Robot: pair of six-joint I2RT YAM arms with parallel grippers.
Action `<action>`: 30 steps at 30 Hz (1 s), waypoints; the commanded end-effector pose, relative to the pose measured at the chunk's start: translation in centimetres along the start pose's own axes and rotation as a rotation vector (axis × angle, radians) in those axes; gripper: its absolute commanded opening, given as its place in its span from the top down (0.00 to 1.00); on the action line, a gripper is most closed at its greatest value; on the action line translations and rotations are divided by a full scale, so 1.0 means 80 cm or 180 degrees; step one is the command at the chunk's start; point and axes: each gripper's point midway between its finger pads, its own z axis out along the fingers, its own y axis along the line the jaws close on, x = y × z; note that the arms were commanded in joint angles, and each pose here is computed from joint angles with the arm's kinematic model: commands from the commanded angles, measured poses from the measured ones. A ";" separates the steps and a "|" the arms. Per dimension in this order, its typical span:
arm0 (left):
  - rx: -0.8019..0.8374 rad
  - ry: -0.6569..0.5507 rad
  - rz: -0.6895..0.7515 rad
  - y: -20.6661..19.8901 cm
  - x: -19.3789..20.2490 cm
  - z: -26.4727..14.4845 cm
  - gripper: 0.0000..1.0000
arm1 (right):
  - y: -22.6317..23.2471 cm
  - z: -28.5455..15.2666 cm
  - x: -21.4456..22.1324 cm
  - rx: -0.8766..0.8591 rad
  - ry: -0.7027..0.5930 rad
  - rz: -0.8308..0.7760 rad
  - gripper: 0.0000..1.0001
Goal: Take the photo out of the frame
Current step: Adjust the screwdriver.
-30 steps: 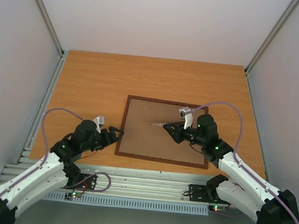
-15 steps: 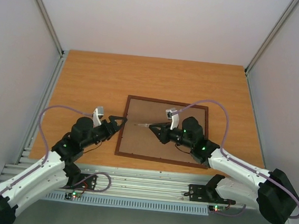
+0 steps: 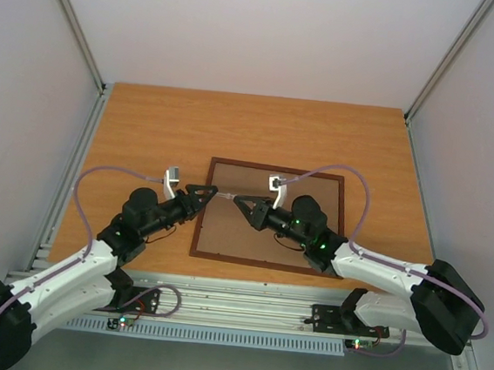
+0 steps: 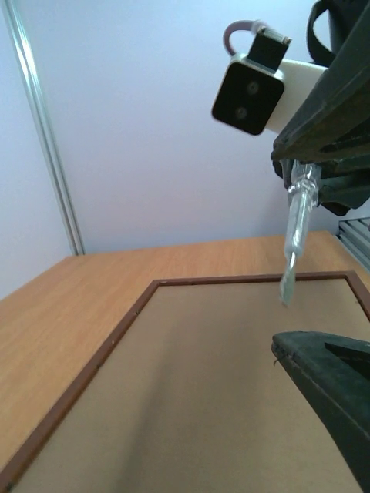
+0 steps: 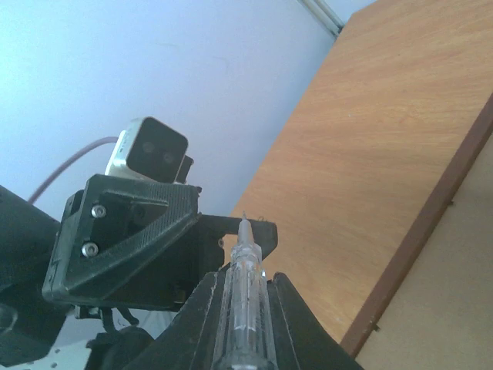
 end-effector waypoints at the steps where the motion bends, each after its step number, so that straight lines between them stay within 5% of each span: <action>1: 0.0479 -0.0050 0.0103 -0.040 -0.006 0.000 0.46 | 0.023 0.005 -0.011 -0.0294 -0.0183 0.0244 0.99; 18: 0.0853 -0.0279 0.0098 -0.061 -0.014 -0.023 0.98 | 0.049 0.000 0.003 -0.0495 -0.0089 0.0612 0.99; 30: 0.0639 -0.0377 0.0089 -0.050 -0.013 -0.048 1.00 | 0.067 -0.014 0.021 -0.0288 0.0473 -0.0155 0.76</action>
